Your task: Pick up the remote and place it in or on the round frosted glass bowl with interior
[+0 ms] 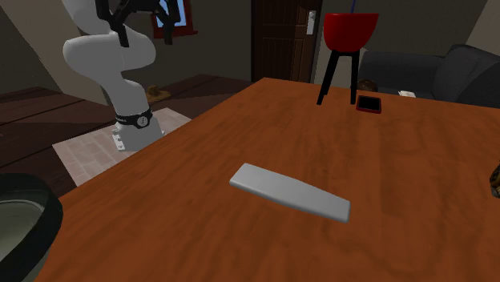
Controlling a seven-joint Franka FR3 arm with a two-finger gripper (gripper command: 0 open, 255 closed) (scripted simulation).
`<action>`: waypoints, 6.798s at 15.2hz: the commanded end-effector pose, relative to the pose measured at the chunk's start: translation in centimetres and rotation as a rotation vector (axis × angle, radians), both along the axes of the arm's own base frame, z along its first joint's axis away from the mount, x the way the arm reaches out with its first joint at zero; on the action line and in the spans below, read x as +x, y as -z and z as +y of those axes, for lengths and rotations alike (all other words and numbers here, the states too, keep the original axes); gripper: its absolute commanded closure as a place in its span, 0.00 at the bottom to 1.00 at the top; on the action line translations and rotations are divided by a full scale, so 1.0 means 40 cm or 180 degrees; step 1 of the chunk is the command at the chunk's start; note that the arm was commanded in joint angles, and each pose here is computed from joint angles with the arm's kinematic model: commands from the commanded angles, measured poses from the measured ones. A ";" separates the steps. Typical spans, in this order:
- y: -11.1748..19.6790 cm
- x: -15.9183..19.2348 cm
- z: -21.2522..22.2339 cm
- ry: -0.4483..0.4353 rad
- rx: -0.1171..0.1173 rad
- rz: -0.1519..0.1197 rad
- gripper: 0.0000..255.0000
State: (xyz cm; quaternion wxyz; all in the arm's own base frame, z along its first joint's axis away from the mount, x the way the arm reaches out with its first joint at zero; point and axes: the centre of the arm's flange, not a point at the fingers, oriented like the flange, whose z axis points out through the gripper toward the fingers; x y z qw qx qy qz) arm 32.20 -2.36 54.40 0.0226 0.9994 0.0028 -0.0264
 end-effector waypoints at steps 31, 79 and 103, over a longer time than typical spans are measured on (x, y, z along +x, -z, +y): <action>0.439 0.863 0.060 -0.0737 0.0134 -0.0128 0.00; 0.251 0.868 0.060 -0.0741 0.0135 -0.0129 1.00; 0.111 0.674 -0.323 -0.0741 0.0135 -0.0129 1.00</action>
